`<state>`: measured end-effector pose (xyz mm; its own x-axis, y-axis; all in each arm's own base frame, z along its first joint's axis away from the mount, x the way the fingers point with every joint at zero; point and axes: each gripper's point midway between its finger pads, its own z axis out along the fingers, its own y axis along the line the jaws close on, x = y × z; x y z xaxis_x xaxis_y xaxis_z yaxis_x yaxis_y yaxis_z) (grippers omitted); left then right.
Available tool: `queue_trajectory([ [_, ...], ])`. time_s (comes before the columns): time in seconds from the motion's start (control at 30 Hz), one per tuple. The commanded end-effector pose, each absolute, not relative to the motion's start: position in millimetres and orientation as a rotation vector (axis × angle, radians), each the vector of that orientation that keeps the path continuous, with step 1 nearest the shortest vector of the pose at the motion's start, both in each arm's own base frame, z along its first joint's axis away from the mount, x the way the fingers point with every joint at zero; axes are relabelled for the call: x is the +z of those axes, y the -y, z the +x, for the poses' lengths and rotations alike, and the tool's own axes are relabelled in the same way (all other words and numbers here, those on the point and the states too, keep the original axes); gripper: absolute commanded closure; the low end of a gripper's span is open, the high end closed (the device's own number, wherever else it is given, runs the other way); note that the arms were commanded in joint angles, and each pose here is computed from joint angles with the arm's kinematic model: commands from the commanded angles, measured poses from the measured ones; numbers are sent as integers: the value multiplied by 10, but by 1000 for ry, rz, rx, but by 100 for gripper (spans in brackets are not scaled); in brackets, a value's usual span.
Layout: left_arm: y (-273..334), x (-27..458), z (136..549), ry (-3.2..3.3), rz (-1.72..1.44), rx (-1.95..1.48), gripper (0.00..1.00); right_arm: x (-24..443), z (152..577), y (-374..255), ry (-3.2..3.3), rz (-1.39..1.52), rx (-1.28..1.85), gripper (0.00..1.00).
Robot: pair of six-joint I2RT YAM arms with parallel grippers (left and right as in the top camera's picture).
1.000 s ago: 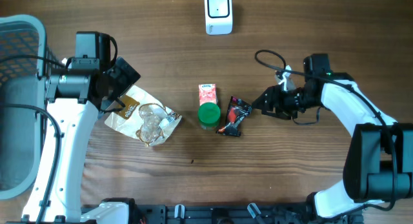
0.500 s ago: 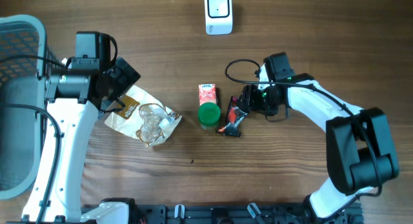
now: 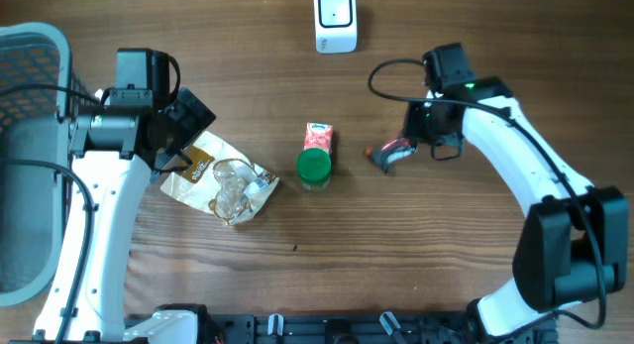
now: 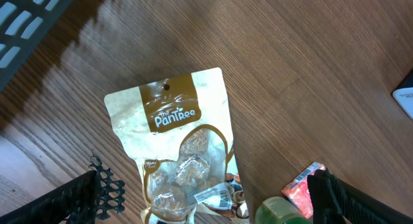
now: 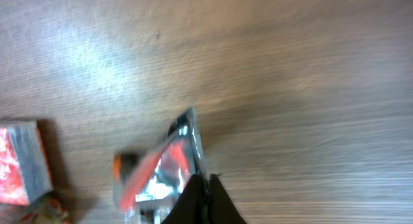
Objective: Scan the item barcode
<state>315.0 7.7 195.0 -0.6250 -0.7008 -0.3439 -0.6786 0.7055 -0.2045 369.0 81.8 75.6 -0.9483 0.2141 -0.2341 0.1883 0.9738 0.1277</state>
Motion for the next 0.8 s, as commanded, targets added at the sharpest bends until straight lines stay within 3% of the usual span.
queue_trajectory([
  [0.0,-97,1952,3153,-2520,-1056,-68,0,888,3796,-552,-2819,236,-4,75],
  [0.03,-97,1952,3153,-2520,-1056,-68,0,893,3807,-502,-2813,246,-23,46],
  [0.13,-97,1952,3153,-2520,-1056,-68,0,891,3803,-456,-2815,241,-39,32],
  [0.2,-97,1952,3153,-2520,-1055,-68,0,874,3741,-663,-2855,246,132,21],
  [0.4,-97,1952,3153,-2520,-1055,-68,0,889,4025,-875,-2709,642,324,21],
  [0.6,-97,1952,3153,-2520,-1056,-68,0,372,3998,-1122,-2756,823,258,23],
  [0.7,-97,1952,3153,-2520,-1056,-68,0,221,3917,-1041,-2774,916,176,31],
  [0.77,-97,1952,3154,-2519,-1055,-68,0,197,3853,-888,-2763,945,50,42],
])
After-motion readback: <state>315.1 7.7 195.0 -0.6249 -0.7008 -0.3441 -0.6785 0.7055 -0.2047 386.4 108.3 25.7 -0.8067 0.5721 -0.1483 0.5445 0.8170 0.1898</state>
